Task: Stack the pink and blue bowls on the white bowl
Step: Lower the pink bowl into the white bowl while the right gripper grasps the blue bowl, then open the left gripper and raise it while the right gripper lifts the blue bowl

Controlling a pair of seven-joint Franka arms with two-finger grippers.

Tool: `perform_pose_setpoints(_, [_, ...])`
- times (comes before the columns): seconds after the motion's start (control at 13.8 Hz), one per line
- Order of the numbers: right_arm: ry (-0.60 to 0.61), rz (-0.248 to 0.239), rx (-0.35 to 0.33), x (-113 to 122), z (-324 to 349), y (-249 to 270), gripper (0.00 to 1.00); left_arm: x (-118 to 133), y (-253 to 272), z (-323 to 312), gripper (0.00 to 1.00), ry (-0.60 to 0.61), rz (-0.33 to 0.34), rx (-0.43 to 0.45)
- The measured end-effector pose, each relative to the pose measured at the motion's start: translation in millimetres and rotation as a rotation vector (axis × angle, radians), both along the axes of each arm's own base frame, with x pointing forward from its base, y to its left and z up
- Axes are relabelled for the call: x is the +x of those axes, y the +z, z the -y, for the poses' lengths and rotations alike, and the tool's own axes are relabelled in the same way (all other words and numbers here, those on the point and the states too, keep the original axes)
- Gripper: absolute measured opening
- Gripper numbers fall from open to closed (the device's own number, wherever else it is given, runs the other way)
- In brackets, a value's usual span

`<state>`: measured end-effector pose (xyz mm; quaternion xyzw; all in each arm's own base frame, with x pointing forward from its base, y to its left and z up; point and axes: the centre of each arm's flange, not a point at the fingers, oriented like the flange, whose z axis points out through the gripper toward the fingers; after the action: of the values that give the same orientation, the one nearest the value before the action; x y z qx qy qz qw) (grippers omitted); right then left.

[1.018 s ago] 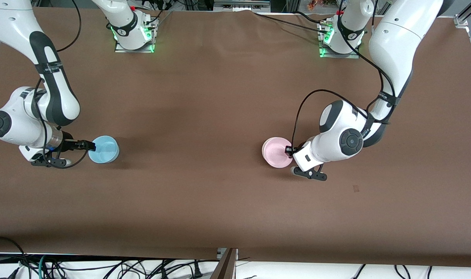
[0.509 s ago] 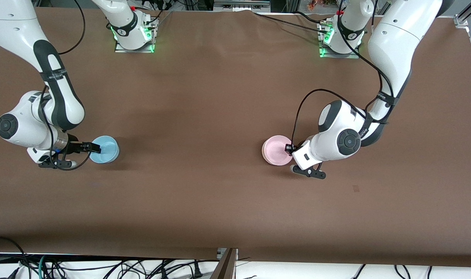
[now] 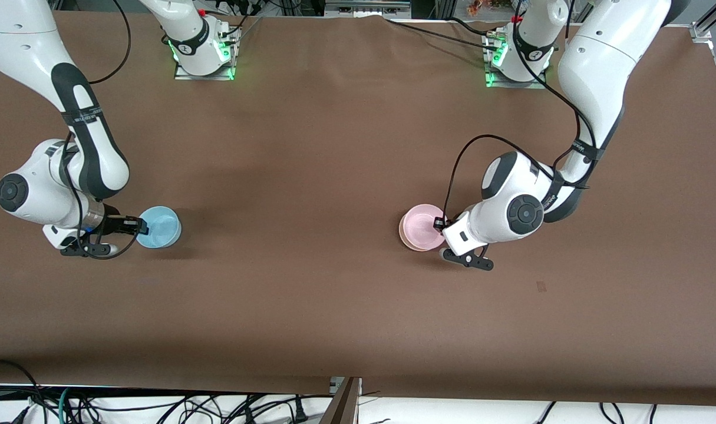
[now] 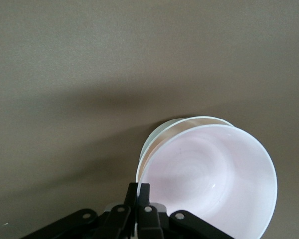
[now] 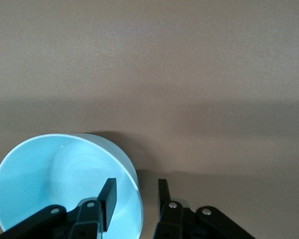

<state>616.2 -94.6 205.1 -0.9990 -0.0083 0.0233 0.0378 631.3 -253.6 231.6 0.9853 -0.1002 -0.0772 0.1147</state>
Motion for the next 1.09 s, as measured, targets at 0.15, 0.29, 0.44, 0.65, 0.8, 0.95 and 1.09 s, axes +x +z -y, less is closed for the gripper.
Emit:
perform_pose_setpoints(0.15, [0.004, 0.001, 0.000, 0.2, 0.0, 0.5, 0.20, -2.9, 0.4, 8.5, 0.03, 0.002, 0.001, 0.001])
perform_pose_setpoints(0.29, [0.007, -0.002, 0.007, 0.1, -0.8, 3.4, 0.02, -6.2, 0.7, 17.3, 0.03, 0.005, 0.002, 0.002])
perform_pose_setpoints(0.44, [0.009, -0.004, 0.009, 0.0, -0.9, 6.5, 0.02, -6.7, 0.7, 18.6, 0.03, 0.005, 0.002, 0.004])
perform_pose_setpoints(0.65, [0.014, -0.017, 0.017, 5.1, -1.3, 19.3, 0.02, -6.3, 0.3, 17.5, 0.03, 0.006, 0.002, 0.006])
perform_pose_setpoints(0.8, [0.023, -0.031, 0.028, 12.7, -2.8, 41.5, 0.02, -6.4, -0.1, 17.5, 0.03, 0.006, 0.002, 0.006])
perform_pose_setpoints(0.95, [0.031, -0.025, 0.034, 17.9, -5.7, 59.2, 0.02, -6.9, -0.6, 17.6, 0.03, 0.005, 0.001, 0.006])
perform_pose_setpoints(1.09, [0.046, -0.027, 0.043, 19.8, -14.7, 67.7, 0.02, -7.3, -1.3, 17.7, 0.03, -0.009, 0.009, 0.020])
